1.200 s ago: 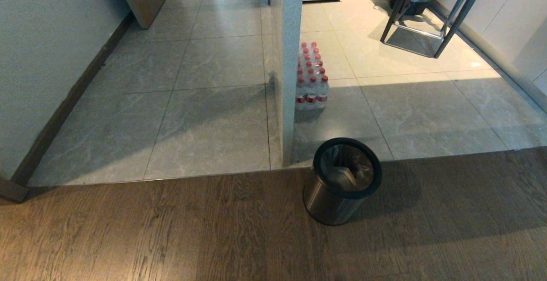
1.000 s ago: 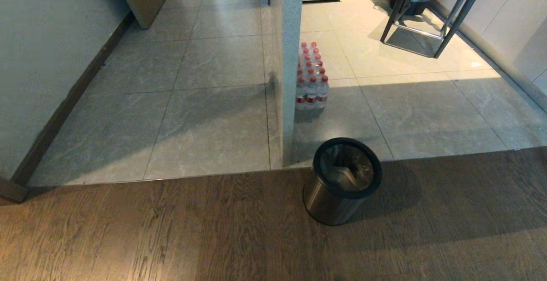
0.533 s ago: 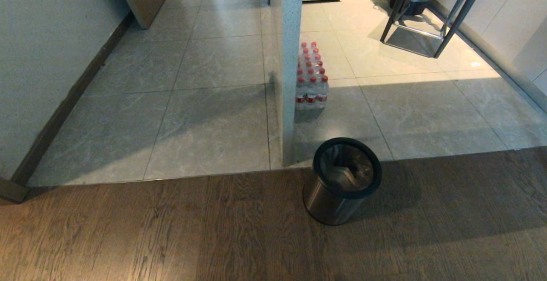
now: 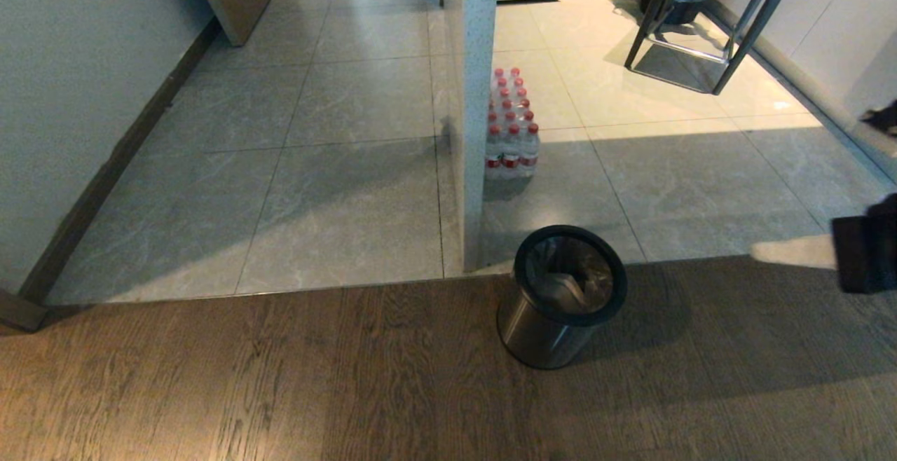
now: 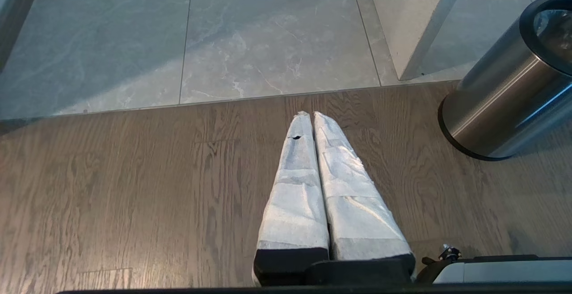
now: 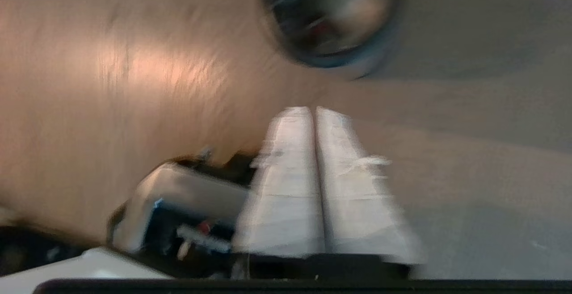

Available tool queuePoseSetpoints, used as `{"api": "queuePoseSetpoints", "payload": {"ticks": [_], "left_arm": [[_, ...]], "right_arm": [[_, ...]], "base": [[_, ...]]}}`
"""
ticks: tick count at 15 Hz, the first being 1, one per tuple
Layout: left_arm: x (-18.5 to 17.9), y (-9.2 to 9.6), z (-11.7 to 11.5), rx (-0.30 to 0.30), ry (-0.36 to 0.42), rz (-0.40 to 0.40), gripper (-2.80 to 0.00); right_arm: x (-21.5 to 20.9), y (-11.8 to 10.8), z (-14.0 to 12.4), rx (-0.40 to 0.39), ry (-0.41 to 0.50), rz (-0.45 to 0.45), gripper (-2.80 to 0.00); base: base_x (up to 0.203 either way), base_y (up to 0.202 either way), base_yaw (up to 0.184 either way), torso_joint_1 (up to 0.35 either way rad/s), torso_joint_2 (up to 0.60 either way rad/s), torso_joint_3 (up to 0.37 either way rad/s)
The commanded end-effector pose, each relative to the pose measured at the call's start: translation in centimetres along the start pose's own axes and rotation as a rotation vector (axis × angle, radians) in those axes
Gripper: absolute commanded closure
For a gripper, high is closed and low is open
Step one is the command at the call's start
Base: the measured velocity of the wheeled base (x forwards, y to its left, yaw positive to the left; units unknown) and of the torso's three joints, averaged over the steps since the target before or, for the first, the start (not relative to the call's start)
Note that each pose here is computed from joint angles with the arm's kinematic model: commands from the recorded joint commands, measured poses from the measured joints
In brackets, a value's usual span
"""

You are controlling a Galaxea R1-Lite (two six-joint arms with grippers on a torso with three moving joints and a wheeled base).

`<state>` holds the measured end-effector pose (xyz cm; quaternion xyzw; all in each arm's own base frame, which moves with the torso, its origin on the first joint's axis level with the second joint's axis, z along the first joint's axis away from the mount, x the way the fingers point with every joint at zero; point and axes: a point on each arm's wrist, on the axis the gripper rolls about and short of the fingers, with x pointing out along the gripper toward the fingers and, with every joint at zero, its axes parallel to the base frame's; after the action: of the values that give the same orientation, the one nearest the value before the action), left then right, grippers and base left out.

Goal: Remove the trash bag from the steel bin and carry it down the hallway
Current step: Place the outer trash can on the ground

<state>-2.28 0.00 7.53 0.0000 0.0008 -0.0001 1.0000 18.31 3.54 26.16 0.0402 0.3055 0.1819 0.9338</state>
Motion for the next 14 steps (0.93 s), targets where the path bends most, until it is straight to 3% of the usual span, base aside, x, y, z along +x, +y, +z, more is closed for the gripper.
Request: {"api": "queuePoseSetpoints", "payload": {"ticks": [1,3,5,6,8,9,11,14], "left_arm": [[0.0,0.0,0.0,0.000,-0.001,0.000,0.00],[0.0,0.0,0.0,0.000,-0.001,0.000,0.00],[0.0,0.0,0.0,0.000,-0.001,0.000,0.00],[0.0,0.0,0.0,0.000,0.000,0.000,0.00],[0.0,0.0,0.0,0.000,0.000,0.000,0.00],[0.0,0.0,0.0,0.000,0.000,0.000,0.00],[0.0,0.0,0.0,0.000,0.000,0.000,0.00],[0.0,0.0,0.0,0.000,0.000,0.000,0.00]], "right_arm": [[8.6,-0.9,-0.1,0.036,0.224,0.105,-2.80],[12.5,-0.3,-0.5,0.023,0.289,0.183,-2.80],[16.2,0.2,-0.6,-0.048,0.278,0.198,-2.80],[18.1,0.5,-1.2,-0.150,0.285,0.164,-2.80],[21.7,0.7,-2.5,-0.397,0.338,-0.023,-2.80],[23.3,1.0,-3.1,-0.478,0.369,-0.090,-2.80],[25.8,1.8,-2.9,-0.547,0.371,-0.117,-2.80],[27.9,3.0,-1.3,-0.574,0.312,-0.110,-2.80]], "base": [[0.000,0.000,0.000,0.000,0.00,0.000],[0.000,0.000,0.000,0.000,0.00,0.000],[0.000,0.000,0.000,0.000,0.00,0.000],[0.000,0.000,0.000,0.000,0.00,0.000],[0.000,0.000,0.000,0.000,0.00,0.000],[0.000,0.000,0.000,0.000,0.00,0.000],[0.000,0.000,0.000,0.000,0.00,0.000],[0.000,0.000,0.000,0.000,0.00,0.000]]}}
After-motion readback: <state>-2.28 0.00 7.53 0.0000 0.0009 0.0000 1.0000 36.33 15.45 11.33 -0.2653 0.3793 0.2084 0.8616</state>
